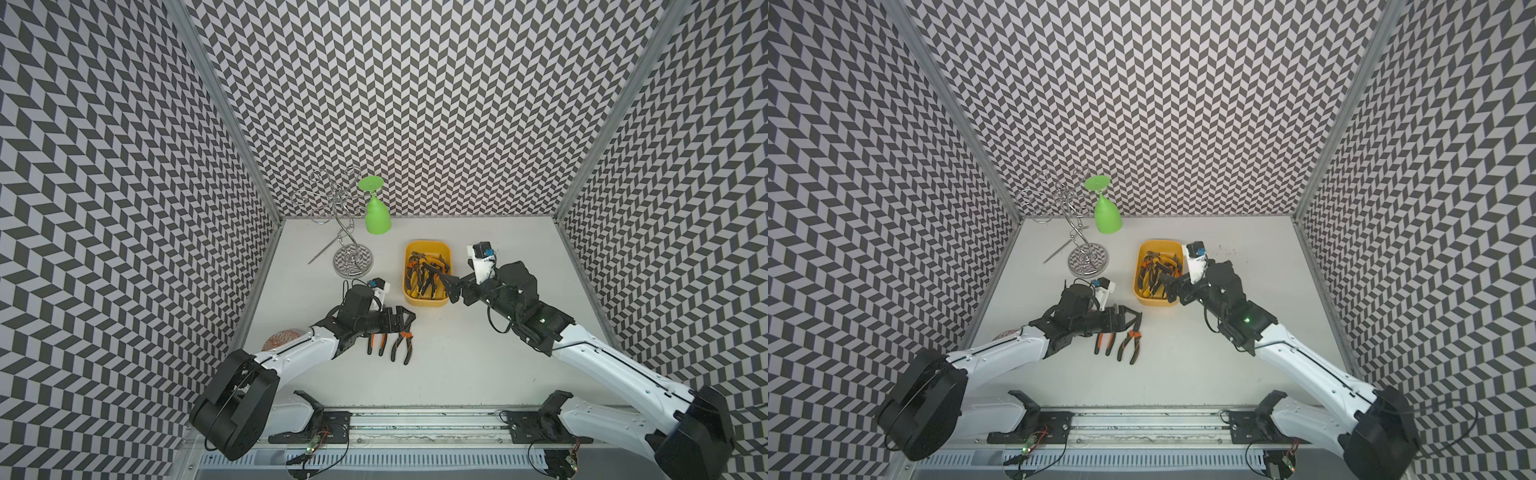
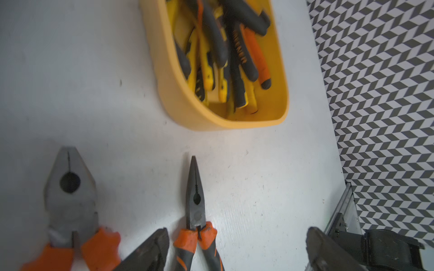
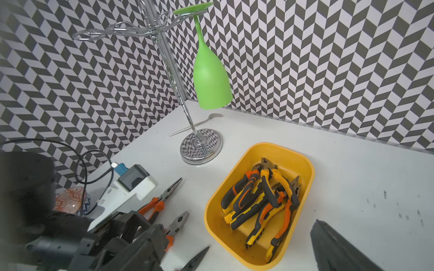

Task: Take the pliers out of the storage box
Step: Place the pliers at the center of the board, then pick up the pliers from the storage box, then place the pliers at the center of the board.

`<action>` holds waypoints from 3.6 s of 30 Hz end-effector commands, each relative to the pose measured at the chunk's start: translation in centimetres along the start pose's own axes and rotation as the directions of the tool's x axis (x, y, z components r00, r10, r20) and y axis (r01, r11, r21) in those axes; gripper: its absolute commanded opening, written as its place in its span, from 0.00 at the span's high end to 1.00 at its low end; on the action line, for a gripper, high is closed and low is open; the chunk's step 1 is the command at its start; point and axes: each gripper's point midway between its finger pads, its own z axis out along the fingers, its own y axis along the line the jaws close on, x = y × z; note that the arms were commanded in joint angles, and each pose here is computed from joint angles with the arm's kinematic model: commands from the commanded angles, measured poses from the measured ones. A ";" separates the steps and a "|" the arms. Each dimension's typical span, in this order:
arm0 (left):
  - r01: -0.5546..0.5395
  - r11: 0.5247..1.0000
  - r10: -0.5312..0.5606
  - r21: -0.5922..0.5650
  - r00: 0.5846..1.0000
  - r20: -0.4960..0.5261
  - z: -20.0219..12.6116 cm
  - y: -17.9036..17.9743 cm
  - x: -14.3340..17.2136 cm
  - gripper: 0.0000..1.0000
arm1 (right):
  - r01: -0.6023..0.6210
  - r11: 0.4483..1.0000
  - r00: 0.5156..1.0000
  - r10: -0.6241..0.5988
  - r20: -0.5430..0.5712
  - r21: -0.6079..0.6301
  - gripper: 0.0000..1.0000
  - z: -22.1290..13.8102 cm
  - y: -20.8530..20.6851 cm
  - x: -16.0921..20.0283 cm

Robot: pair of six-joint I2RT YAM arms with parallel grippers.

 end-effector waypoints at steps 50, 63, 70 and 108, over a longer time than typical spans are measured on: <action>-0.750 0.625 0.775 -0.218 0.562 0.288 -7.4 -4.8 -8.1 0.02 | -0.232 0.943 0.842 0.318 -0.437 0.238 1.00 15.4 -5.5 8.8; -0.183 0.971 0.096 0.157 0.891 0.444 -5.5 -7.4 -12.4 0.08 | -0.316 0.949 0.938 0.315 -0.144 0.015 1.00 7.0 -2.6 5.2; -0.127 0.948 0.007 0.291 0.924 0.382 -2.9 -10.7 -12.8 0.12 | -0.259 0.965 0.965 0.257 -0.051 -0.042 1.00 2.3 -1.9 4.5; -0.116 0.909 0.002 0.400 0.962 0.274 4.3 -16.7 -8.8 1.00 | -0.032 0.994 0.998 0.038 0.055 -0.104 0.48 -4.7 -0.2 3.8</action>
